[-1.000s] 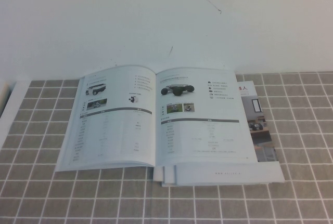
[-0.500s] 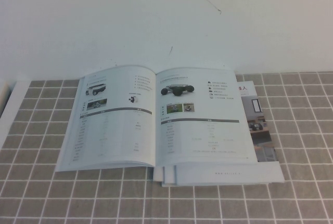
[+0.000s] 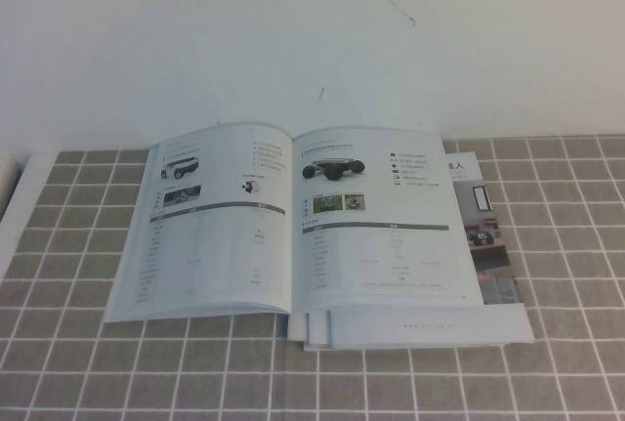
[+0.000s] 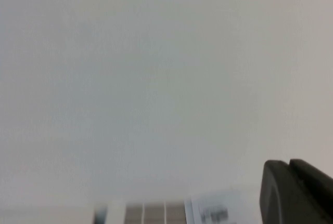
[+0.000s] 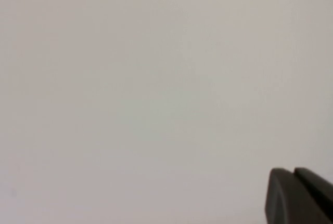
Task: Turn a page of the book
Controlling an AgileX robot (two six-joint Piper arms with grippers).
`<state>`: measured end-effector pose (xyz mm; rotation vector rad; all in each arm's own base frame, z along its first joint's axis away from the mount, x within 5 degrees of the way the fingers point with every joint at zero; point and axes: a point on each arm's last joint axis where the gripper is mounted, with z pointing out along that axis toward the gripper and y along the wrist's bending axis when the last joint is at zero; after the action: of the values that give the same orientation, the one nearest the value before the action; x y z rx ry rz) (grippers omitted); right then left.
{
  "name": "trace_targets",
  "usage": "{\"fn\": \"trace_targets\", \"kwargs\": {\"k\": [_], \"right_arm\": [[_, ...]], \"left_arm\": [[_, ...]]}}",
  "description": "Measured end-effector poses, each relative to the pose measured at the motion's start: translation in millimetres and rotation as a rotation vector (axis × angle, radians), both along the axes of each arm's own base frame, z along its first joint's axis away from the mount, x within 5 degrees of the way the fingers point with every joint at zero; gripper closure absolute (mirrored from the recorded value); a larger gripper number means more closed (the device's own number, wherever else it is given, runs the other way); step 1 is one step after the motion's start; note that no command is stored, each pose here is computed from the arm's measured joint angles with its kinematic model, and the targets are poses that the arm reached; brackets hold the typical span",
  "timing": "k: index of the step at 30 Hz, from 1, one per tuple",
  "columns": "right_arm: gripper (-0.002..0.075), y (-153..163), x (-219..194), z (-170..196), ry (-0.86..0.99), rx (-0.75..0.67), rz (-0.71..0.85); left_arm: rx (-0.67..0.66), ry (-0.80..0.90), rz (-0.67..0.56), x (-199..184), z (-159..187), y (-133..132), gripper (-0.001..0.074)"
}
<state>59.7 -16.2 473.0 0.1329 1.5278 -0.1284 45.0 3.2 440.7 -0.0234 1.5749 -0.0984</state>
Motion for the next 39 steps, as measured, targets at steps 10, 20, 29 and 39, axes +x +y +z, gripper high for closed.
{"fn": "trace_targets", "kwargs": {"k": [10,20,29,39], "right_arm": [[0.0729,10.0,68.2,-48.5,0.530,0.035,0.058],[0.0729,48.8,127.5,-83.4,0.754,-0.001,0.444],[0.0729,74.8,156.0,-108.1,0.861,-0.019,0.612],[0.0599,79.4,169.9,-145.8,0.977,-0.015,0.633]], "left_arm": [[0.224,0.638,-0.176,74.8,-56.5,-30.6,0.0738],[0.248,0.706,-0.439,129.4,-81.3,-69.3,0.0738],[0.282,0.683,-0.645,162.6,-101.7,-95.3,0.0738],[0.295,0.728,-0.643,214.5,-147.2,-110.0,0.0738]]}}
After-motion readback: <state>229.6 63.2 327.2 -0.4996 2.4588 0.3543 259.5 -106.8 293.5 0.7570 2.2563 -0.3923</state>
